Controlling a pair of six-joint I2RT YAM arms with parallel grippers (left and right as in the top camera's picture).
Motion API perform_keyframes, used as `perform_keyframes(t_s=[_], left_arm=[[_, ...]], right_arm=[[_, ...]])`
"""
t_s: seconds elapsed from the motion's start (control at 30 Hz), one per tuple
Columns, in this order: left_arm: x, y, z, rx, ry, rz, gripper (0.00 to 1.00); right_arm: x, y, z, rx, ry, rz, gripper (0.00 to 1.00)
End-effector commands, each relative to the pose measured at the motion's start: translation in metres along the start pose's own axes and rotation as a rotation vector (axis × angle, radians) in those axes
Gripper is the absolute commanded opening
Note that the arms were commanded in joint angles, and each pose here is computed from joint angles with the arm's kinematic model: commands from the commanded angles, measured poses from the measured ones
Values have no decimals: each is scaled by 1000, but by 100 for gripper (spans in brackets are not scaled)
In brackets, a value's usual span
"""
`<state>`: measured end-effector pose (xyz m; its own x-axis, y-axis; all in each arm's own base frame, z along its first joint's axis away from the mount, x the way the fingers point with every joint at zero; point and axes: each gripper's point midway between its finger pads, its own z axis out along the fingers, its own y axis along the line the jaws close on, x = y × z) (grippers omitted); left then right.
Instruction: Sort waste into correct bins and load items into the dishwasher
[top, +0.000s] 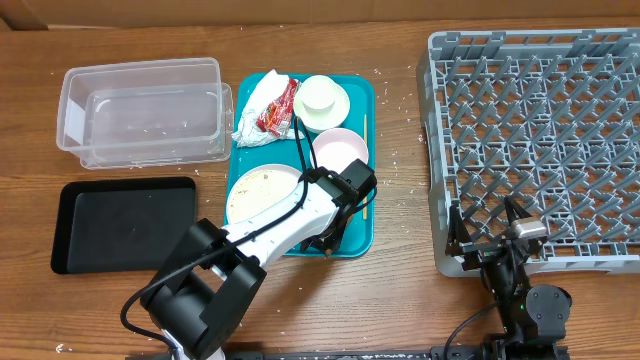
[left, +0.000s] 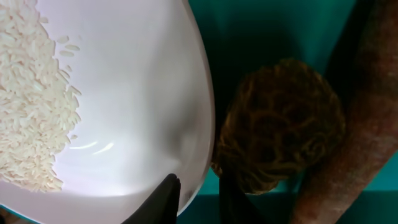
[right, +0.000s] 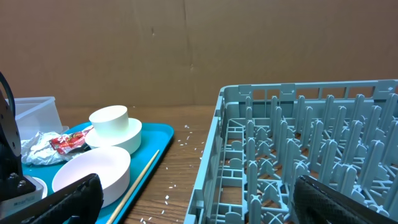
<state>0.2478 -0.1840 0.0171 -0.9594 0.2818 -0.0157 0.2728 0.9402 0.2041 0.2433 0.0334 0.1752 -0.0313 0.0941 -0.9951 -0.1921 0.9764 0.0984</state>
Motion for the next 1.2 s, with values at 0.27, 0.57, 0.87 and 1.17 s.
perform_keyframes(t_s=[0.27, 0.57, 0.87, 1.17], left_arm=[[2, 10, 8, -46, 29, 16, 24], [2, 9, 7, -41, 30, 15, 21], [-7, 5, 8, -27, -8, 8, 26], [-4, 4, 22, -21, -21, 11, 23]], right_arm=[[2, -2, 0, 12, -5, 2, 100], [2, -2, 0, 12, -5, 2, 100], [2, -2, 0, 12, -5, 2, 100], [2, -2, 0, 12, -5, 2, 100]])
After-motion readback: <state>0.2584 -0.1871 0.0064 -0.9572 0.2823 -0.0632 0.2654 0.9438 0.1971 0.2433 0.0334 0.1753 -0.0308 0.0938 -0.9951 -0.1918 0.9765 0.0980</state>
